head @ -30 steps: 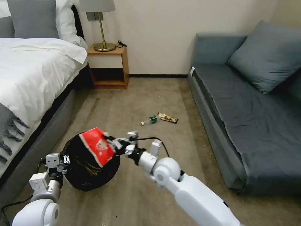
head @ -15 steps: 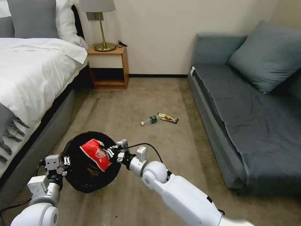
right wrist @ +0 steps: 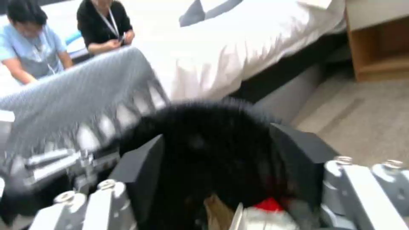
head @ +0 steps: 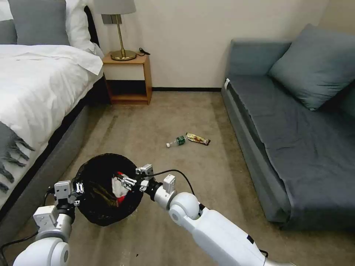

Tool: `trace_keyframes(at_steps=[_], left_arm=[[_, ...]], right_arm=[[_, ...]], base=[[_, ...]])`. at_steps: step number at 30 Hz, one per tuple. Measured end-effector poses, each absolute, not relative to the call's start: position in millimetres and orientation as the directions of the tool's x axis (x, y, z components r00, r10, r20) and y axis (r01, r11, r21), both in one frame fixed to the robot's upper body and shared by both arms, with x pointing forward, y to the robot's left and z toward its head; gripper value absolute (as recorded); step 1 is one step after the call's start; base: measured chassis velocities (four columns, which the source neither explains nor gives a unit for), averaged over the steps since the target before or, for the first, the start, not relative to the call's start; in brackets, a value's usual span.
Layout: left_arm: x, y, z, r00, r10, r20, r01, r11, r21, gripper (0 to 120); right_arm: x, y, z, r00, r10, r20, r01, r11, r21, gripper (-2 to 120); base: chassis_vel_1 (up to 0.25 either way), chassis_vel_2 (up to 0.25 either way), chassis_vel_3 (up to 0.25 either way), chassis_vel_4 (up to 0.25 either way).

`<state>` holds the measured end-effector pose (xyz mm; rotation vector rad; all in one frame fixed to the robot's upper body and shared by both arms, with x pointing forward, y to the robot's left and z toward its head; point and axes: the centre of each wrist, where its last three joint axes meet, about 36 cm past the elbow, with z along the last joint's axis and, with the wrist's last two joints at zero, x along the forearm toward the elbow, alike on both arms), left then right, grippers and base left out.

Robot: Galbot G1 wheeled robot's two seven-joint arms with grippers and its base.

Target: Pick up the trash bin, then pick up the garbage on the floor and place it into the trash bin.

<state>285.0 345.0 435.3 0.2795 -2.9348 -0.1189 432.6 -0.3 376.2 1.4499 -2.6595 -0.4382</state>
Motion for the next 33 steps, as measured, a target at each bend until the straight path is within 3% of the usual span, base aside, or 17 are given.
trace_keyframes(at_steps=[5,8,10,18,24,33], left_arm=[[286,350,435,-0.961,-0.212,0.177,-0.196,0.975,0.105,4],[286,355,431,-0.955,-0.236,0.181,-0.218,0.970,0.112,4],[286,356,431,-0.954,-0.239,0.182,-0.222,0.969,0.112,4],[281,362,427,-0.950,-0.256,0.181,-0.238,0.964,0.116,4],[281,362,426,-0.950,-0.256,0.181,-0.238,0.964,0.115,4],[280,361,424,-0.950,-0.253,0.182,-0.235,0.965,0.115,4]], right_arm=[[443,-9,380,-0.633,-0.771,-0.064,-0.757,0.600,0.260,89],[468,-34,369,-0.696,-0.717,0.042,-0.697,0.689,0.202,99],[475,-41,364,-0.714,-0.698,0.063,-0.678,0.711,0.186,99],[520,-97,332,-0.861,-0.433,0.267,-0.427,0.900,0.085,100],[531,-120,319,-0.873,-0.372,0.315,-0.371,0.926,0.067,100],[533,-130,312,-0.873,-0.378,0.307,-0.370,0.925,0.087,100]], base=[[0.000,0.000,0.000,0.000],[0.000,0.000,0.000,0.000],[0.000,0.000,0.000,0.000],[0.000,0.000,0.000,0.000],[0.000,0.000,0.000,0.000],[0.000,0.000,0.000,0.000]])
